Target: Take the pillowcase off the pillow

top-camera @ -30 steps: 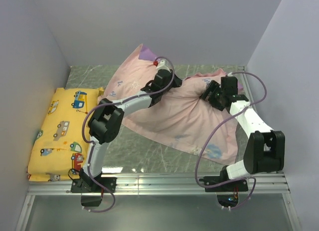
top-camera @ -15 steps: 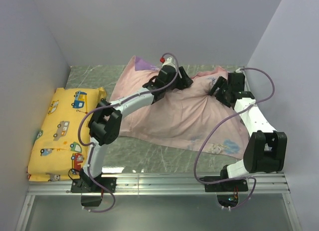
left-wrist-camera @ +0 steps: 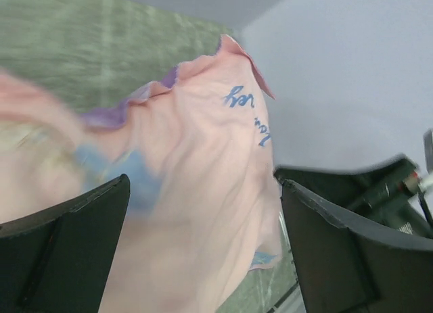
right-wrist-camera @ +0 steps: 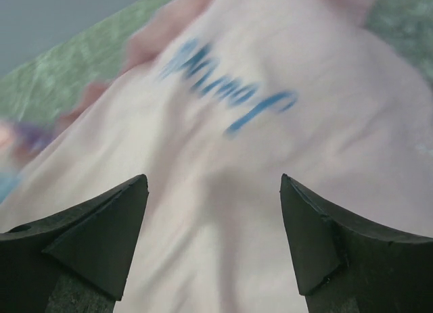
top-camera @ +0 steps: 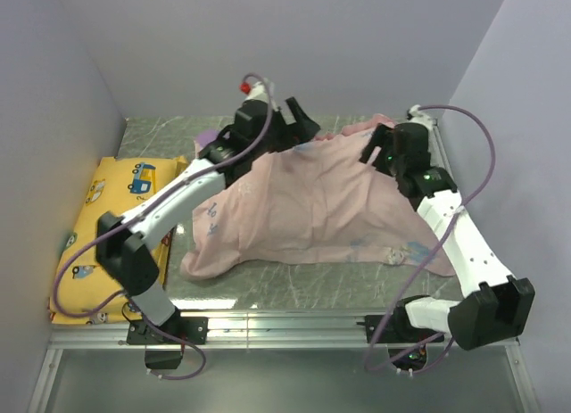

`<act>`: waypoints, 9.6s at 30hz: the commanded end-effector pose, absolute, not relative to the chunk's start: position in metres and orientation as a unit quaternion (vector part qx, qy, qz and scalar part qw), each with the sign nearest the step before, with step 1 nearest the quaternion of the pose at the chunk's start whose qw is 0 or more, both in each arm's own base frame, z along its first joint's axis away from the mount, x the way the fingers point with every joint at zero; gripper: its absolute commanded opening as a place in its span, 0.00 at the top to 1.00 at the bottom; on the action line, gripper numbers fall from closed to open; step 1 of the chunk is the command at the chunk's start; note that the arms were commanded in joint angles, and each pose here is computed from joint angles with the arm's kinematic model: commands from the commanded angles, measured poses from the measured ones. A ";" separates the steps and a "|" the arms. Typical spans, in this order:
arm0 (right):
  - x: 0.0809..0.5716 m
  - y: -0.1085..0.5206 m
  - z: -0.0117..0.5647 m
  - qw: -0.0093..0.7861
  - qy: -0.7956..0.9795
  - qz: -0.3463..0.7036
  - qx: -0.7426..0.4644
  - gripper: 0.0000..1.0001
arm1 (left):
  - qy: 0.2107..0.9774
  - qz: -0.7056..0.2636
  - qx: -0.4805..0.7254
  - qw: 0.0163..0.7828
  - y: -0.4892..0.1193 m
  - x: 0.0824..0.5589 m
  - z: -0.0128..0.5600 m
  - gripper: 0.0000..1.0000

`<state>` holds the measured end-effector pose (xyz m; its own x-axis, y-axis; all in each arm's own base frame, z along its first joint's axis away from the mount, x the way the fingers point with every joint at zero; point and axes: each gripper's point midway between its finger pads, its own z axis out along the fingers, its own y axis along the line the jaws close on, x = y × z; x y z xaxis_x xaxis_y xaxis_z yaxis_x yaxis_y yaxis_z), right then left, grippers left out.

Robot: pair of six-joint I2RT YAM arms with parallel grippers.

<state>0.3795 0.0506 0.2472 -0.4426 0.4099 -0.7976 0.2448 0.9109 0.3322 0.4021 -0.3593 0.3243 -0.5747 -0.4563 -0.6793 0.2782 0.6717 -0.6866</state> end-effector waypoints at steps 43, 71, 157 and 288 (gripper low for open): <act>0.339 0.177 0.231 0.501 0.864 -0.009 0.053 1.00 | 0.801 -0.243 -0.308 0.452 -0.086 0.348 0.160 1.00; 0.329 0.180 0.112 0.407 0.912 0.042 0.039 1.00 | 0.831 -0.210 -0.132 0.498 -0.176 0.341 0.272 0.37; 0.291 0.370 0.120 0.401 0.878 0.033 -0.259 0.05 | 0.833 -0.301 -0.238 0.399 -0.179 0.280 0.116 0.99; 0.348 0.329 0.255 0.467 0.822 0.324 0.019 1.00 | 0.809 -0.400 -0.207 0.377 -0.216 0.276 0.198 0.61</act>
